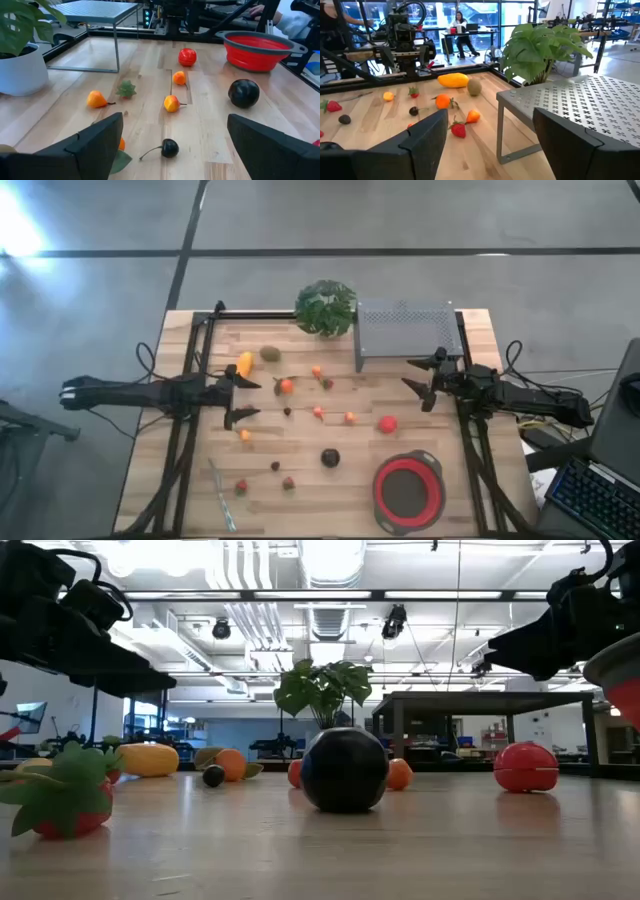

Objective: Pick & Place Fruit

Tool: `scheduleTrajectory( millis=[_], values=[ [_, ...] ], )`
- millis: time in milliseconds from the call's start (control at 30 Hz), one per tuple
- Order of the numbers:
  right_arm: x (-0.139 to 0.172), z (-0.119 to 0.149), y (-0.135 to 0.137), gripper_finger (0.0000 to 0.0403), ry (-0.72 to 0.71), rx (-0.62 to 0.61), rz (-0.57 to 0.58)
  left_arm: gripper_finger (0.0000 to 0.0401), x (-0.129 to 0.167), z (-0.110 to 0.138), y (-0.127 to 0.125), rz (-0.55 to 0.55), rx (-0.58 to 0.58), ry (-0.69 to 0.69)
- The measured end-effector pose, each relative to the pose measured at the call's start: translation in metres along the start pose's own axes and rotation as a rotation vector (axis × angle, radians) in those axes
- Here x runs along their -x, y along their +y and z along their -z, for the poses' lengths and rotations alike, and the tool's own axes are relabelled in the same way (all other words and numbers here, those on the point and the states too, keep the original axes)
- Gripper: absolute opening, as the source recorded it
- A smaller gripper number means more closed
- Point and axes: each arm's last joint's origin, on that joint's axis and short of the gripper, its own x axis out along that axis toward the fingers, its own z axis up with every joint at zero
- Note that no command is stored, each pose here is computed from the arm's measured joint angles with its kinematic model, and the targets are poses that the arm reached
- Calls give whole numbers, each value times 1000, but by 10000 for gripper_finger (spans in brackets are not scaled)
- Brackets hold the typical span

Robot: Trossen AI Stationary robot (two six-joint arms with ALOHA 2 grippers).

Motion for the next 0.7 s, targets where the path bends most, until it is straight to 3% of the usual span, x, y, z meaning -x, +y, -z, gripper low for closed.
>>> scheduleTrajectory(
  millis=[700],
  values=[
    [0, 0, 0, 226, 0, 1, 1, 365, 0, 0, 0, 0, 0, 1]
  ],
)
